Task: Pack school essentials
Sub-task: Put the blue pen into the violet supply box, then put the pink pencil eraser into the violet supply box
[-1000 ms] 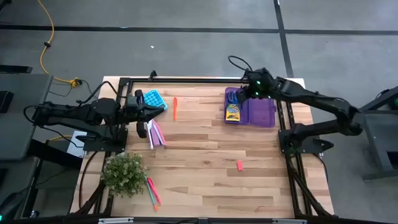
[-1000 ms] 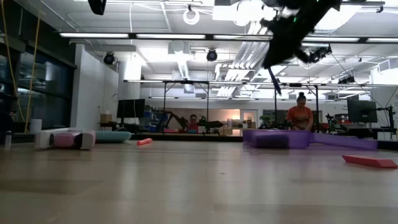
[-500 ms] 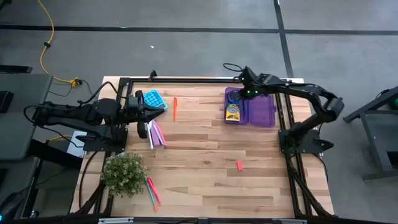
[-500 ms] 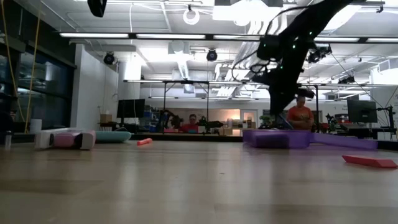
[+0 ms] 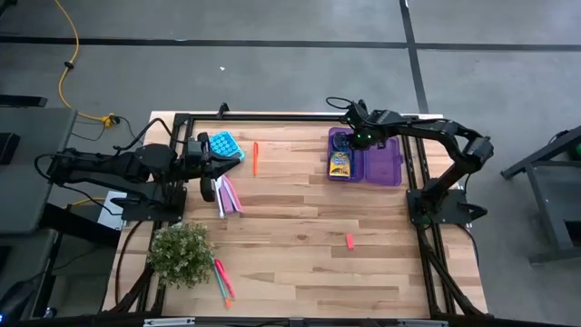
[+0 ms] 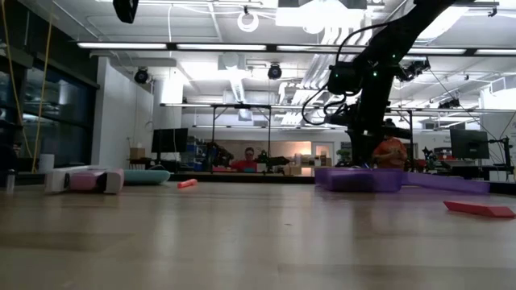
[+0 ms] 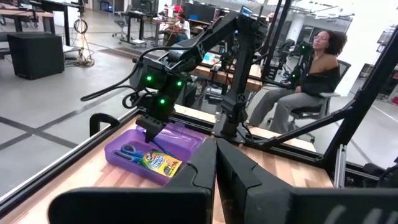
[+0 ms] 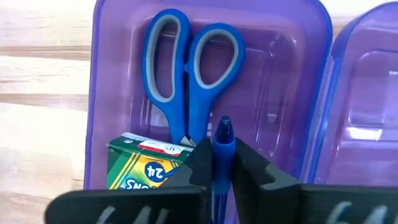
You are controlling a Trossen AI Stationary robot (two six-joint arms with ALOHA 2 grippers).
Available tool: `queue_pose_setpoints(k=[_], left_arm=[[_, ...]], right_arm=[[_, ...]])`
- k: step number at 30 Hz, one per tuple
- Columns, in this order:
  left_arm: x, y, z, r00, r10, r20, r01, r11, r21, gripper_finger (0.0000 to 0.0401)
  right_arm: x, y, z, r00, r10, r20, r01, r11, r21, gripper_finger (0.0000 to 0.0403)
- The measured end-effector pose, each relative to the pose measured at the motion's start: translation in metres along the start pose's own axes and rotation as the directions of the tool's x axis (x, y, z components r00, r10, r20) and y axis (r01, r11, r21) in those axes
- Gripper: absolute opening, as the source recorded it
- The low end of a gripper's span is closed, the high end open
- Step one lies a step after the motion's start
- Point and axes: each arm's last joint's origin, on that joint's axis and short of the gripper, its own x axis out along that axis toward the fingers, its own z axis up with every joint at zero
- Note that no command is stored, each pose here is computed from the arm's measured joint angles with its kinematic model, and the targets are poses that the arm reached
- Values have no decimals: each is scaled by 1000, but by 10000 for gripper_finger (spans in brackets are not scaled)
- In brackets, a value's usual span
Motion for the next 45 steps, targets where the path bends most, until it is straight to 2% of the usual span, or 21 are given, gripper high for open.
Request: queue_pose_setpoints(k=[9,20,30,33,41,45], left_arm=[[0,0,0,1000,-1,0,1,1000,-15,0],[0,0,0,1000,-3,0,3,999,-39,0],[0,0,0,1000,-3,0,3,999,-42,0],[0,0,0,1000,-3,0,3,999,-42,0],[0,0,0,1000,-3,0,3,999,-42,0],[0,0,0,1000,-2,0,2,999,-42,0]], right_arm=[[0,-2,-3,999,-18,-35,22,995,96,16],[0,-2,-3,999,-15,-39,19,995,95,17],[0,-2,-3,999,-23,-27,23,1000,17,18],[0,-2,-3,999,-22,-27,22,1000,18,37],[0,-2,-3,999,-22,-26,24,997,77,125],[0,-3,-2,999,-34,-13,34,999,13,141]])
